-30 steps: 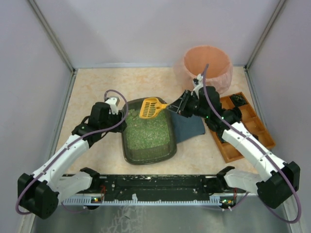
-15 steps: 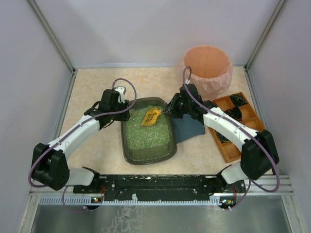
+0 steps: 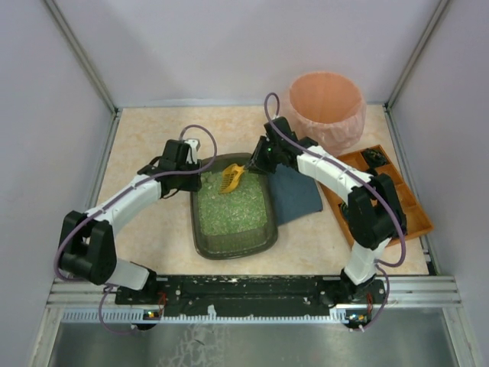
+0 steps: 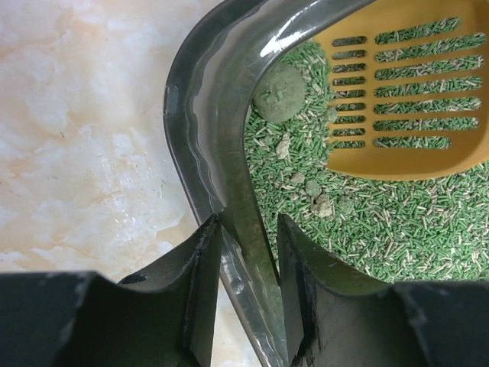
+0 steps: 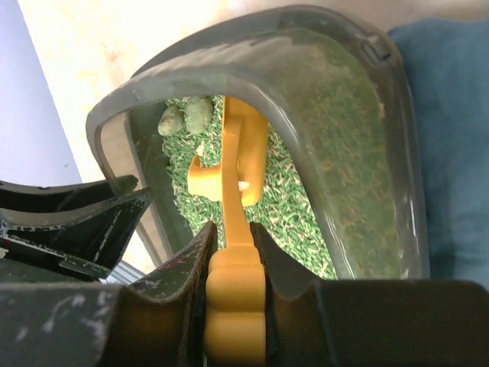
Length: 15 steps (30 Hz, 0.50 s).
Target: Clean the litter box
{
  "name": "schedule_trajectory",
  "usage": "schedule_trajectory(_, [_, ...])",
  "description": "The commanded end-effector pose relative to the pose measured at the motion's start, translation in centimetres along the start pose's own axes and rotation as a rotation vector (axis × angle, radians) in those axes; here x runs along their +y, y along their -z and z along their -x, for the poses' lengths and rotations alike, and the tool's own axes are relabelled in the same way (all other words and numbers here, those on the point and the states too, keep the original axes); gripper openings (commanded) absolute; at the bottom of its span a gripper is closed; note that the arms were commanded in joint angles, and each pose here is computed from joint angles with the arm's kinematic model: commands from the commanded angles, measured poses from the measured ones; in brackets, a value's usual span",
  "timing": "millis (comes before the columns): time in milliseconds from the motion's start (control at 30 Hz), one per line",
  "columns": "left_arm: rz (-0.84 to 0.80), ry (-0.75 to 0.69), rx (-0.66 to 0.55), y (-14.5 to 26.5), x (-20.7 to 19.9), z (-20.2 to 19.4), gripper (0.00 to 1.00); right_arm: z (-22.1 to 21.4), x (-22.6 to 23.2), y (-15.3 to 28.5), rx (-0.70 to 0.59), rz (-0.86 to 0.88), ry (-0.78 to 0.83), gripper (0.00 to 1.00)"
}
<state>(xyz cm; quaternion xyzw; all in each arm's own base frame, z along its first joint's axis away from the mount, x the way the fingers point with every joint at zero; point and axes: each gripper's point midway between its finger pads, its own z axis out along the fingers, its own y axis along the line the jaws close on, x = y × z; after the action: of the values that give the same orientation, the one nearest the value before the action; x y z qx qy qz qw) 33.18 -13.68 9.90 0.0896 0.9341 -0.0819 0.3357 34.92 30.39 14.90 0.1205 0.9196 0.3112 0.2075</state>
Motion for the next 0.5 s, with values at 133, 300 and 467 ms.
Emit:
schedule_trajectory(133, [-0.081, -0.049, 0.04, -0.4, -1.4, 0.3, 0.36, -3.7, 0.9, -4.5, 0.126, 0.116, 0.158, 0.0])
schedule_trajectory(300, [-0.099, -0.053, 0.057, -0.6, -1.7, 0.0, 0.33, -6.9, 2.2, -6.2, 0.195, 0.257, 0.166, 0.0])
schedule_trajectory(467, [-0.095, -0.054, 0.055, -0.5, -1.6, 0.0, 0.33, -7.7, 1.6, -6.2, 0.197, 0.278, 0.149, 0.0])
